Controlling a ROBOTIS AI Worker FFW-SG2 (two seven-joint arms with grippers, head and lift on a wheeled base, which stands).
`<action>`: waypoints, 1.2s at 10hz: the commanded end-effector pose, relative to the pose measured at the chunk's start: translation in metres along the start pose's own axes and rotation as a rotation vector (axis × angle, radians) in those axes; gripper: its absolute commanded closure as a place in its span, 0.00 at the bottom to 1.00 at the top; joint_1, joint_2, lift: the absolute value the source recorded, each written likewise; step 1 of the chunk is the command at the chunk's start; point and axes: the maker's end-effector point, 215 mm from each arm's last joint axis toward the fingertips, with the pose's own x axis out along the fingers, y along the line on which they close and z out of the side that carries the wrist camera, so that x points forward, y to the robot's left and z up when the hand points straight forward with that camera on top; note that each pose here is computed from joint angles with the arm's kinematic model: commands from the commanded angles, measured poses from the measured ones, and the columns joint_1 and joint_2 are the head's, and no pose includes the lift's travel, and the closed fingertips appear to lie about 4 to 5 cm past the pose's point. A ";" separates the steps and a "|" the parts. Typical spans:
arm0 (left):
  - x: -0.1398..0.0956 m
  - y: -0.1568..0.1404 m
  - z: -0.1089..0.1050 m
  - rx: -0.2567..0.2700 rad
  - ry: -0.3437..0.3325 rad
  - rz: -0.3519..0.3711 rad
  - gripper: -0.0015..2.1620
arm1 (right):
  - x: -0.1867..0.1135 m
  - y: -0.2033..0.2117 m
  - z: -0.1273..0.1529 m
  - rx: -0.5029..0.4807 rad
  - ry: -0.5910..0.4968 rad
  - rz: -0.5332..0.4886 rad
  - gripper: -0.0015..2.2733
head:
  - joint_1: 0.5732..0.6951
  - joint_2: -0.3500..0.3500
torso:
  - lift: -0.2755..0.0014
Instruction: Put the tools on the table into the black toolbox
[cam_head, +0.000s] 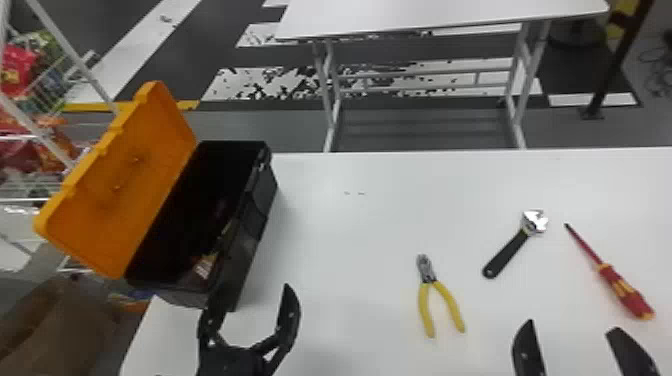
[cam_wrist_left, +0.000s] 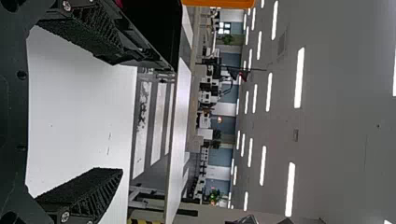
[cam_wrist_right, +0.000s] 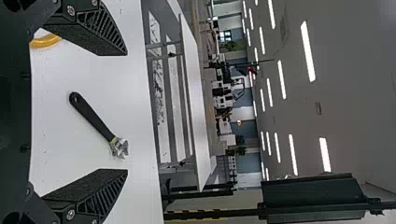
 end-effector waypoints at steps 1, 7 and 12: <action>0.000 0.000 0.000 0.000 -0.001 -0.001 0.04 | 0.000 0.000 -0.001 0.000 0.003 0.000 0.05 | 1.00 0.81 | 0.72; 0.002 -0.003 0.000 -0.003 -0.002 -0.008 0.04 | 0.001 0.001 -0.001 -0.003 0.001 0.004 0.05 | 1.00 0.81 | 0.72; 0.002 -0.003 -0.001 -0.002 0.002 -0.012 0.04 | 0.009 0.019 -0.013 -0.017 0.041 0.042 0.05 | 1.00 0.82 | 0.72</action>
